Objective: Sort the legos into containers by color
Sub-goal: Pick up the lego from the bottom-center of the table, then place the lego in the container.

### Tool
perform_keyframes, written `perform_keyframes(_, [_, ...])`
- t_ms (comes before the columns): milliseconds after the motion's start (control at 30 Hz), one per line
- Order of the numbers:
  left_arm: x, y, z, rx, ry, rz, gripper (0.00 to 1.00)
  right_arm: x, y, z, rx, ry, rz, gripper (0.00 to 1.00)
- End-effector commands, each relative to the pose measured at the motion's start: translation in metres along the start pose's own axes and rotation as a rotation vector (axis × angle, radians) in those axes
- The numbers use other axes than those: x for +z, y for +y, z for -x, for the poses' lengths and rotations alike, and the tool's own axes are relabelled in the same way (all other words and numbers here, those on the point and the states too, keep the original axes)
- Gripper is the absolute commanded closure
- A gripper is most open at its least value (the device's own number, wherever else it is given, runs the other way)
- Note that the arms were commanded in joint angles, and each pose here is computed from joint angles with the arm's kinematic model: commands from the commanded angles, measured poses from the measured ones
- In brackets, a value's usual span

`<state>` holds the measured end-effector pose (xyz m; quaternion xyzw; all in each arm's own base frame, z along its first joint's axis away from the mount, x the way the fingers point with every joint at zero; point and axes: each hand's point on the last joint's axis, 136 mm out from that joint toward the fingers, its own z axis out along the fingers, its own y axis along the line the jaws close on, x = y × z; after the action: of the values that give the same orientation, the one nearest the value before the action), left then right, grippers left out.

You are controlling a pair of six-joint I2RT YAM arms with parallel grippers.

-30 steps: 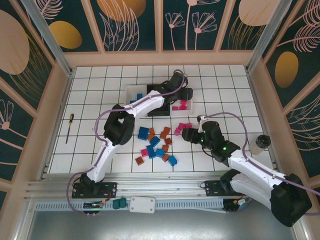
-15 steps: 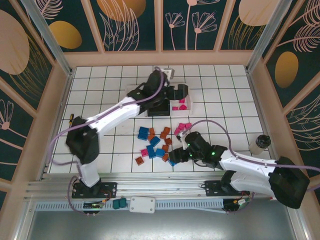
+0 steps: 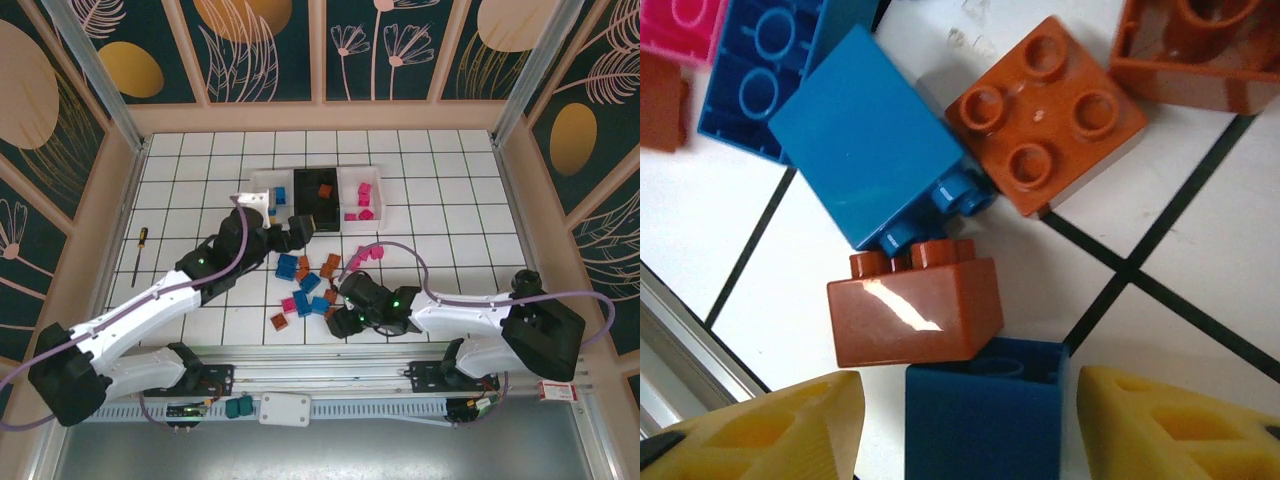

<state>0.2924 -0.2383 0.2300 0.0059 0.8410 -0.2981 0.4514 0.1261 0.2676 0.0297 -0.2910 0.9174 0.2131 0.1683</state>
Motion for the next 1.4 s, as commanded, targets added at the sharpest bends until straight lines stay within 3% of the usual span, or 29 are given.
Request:
perform_keyframes(0, [-0.013, 0.024, -0.005, -0.034, -0.037, 0.085, 0.01, -0.001, -0.003, -0.006, -0.023, 0.039, -0.052, 0.45])
perform_keyframes(300, [-0.025, 0.059, -0.03, -0.024, -0.008, 0.189, 0.01, -0.036, 0.004, 0.021, -0.017, -0.082, -0.046, 0.72])
perform_keyframes(400, [-0.027, 0.069, -0.043, -0.03, 0.016, 0.21, 0.01, -0.06, 0.008, 0.055, -0.024, -0.187, -0.019, 0.75])
perform_keyframes(533, [-0.032, 0.086, -0.06, -0.061, 0.034, 0.25, 0.01, -0.088, 0.017, 0.131, -0.056, -0.367, 0.046, 0.76])
perform_keyframes(733, [-0.044, 0.106, -0.073, -0.118, 0.033, 0.308, 0.01, -0.086, 0.031, 0.256, -0.118, -0.557, 0.124, 0.76])
perform_keyframes(933, [-0.049, 0.109, -0.086, -0.146, 0.06, 0.291, 0.01, -0.021, 0.011, 0.341, -0.072, -0.535, 0.139, 0.75])
perform_keyframes(1133, [-0.044, 0.114, -0.11, -0.157, 0.135, 0.284, 0.01, 0.031, -0.011, 0.386, 0.01, -0.514, 0.099, 0.7])
perform_keyframes(1367, [-0.035, 0.113, -0.123, -0.138, 0.196, 0.272, 0.01, 0.022, -0.008, 0.426, 0.045, -0.589, 0.139, 0.46])
